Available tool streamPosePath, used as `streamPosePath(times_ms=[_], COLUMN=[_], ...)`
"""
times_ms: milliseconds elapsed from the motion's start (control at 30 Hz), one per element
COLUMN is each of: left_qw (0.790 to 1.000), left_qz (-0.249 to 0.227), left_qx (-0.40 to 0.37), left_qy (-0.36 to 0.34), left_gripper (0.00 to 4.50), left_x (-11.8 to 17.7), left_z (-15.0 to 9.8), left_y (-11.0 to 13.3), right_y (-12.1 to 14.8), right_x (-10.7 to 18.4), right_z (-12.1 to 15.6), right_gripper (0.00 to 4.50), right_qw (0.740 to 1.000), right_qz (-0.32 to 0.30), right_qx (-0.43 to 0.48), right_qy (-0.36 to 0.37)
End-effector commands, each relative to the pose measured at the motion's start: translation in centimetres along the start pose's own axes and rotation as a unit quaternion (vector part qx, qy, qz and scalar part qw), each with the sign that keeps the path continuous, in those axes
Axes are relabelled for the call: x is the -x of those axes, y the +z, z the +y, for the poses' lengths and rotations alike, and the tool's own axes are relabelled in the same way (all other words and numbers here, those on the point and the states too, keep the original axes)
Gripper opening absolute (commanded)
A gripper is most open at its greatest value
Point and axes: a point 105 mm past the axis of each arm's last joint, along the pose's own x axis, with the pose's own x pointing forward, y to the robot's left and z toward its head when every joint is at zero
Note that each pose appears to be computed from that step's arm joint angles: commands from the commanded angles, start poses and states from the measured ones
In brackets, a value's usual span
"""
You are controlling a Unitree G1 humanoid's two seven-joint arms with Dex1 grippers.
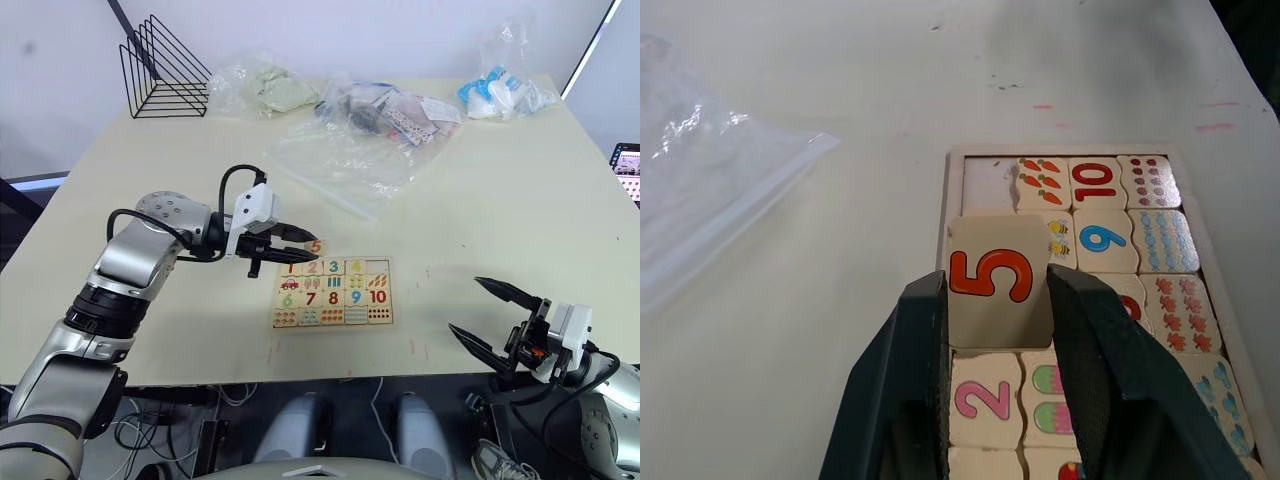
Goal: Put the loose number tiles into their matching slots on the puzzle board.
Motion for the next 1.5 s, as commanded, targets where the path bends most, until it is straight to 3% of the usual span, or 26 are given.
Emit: streamPosePath(times_ms=[33, 533, 800, 1500], left_qw=[0.999, 0.994, 0.991, 0.985], left_qz=[0.01, 0.086, 0.099, 0.152], left_qx=[-0.032, -0.044, -0.07, -0.076], left_qy=[-0.01, -0.049, -0.051, -0.043], left_gripper=[0.95, 0.95, 0.95, 0.95], left_x=[-0.7, -6.1, -7.6, -9.0], left_z=[-0.1, 0.0, 0.5, 0.5], left_y=[1.5, 2.9, 4.0, 3.8], right_y=[1.1, 0.8, 0.7, 0.7], right_x=[-0.1, 0.0, 0.0, 0.0], right_z=[-0.1, -0.3, -0.5, -0.5], right_gripper=[4.5, 4.5, 4.5, 4.5], right_qw=[1.0, 1.0, 0.999, 0.999], right_qz=[-0.014, -0.012, -0.008, -0.005], right_qx=[0.02, 0.02, 0.02, 0.022], right_qy=[0.001, -0.016, -0.023, -0.027])
